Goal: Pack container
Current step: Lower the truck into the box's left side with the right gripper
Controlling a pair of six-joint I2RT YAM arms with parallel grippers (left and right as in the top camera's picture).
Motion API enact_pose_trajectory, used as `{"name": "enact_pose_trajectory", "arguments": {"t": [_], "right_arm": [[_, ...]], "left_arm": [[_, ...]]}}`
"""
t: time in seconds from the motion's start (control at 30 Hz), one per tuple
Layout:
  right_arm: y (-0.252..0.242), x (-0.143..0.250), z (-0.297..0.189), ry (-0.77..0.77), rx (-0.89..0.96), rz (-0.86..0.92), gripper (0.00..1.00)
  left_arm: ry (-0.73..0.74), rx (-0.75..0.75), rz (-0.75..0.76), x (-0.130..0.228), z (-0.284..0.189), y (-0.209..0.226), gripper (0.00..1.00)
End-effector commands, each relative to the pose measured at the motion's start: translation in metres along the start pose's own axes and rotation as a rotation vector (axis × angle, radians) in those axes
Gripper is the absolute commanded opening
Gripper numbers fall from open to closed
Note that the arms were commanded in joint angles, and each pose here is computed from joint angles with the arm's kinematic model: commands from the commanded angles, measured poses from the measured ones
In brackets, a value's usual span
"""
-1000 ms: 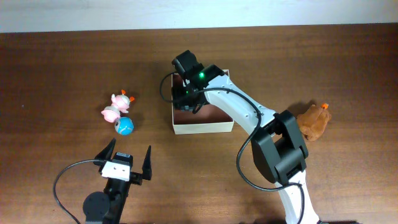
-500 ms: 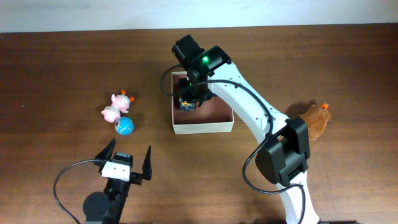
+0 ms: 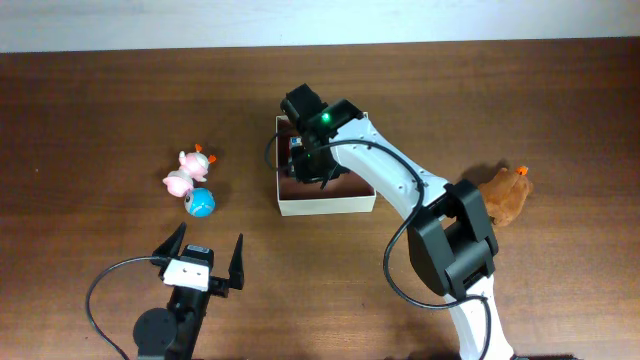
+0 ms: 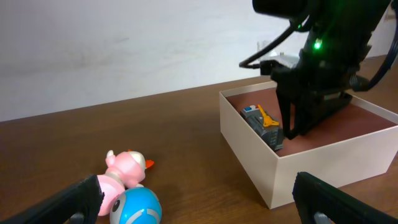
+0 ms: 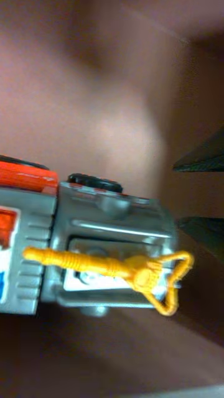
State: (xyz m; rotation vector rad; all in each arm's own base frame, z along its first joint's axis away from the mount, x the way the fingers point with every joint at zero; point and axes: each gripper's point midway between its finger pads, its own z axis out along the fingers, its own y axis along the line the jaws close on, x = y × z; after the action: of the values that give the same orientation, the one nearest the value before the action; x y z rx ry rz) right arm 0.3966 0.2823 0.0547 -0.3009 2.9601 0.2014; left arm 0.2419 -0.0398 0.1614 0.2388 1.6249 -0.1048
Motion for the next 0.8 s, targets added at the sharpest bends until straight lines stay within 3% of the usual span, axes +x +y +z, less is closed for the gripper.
{"name": "enact_pose_trajectory", "arguments": {"t": [0.0, 0.4, 0.77], "right_arm": [[-0.004, 0.001, 0.008, -0.015, 0.011, 0.022, 0.20], [-0.005, -0.017, 0.012, -0.098, 0.018, -0.008, 0.20], [-0.040, -0.026, 0.007, -0.156, 0.223, -0.053, 0.20]], "left_arm": [[-0.004, 0.002, 0.014, 0.000, 0.000, 0.000, 1.00], [-0.004, 0.002, 0.014, 0.000, 0.000, 0.000, 1.00], [-0.004, 0.002, 0.014, 0.000, 0.000, 0.000, 1.00]]}}
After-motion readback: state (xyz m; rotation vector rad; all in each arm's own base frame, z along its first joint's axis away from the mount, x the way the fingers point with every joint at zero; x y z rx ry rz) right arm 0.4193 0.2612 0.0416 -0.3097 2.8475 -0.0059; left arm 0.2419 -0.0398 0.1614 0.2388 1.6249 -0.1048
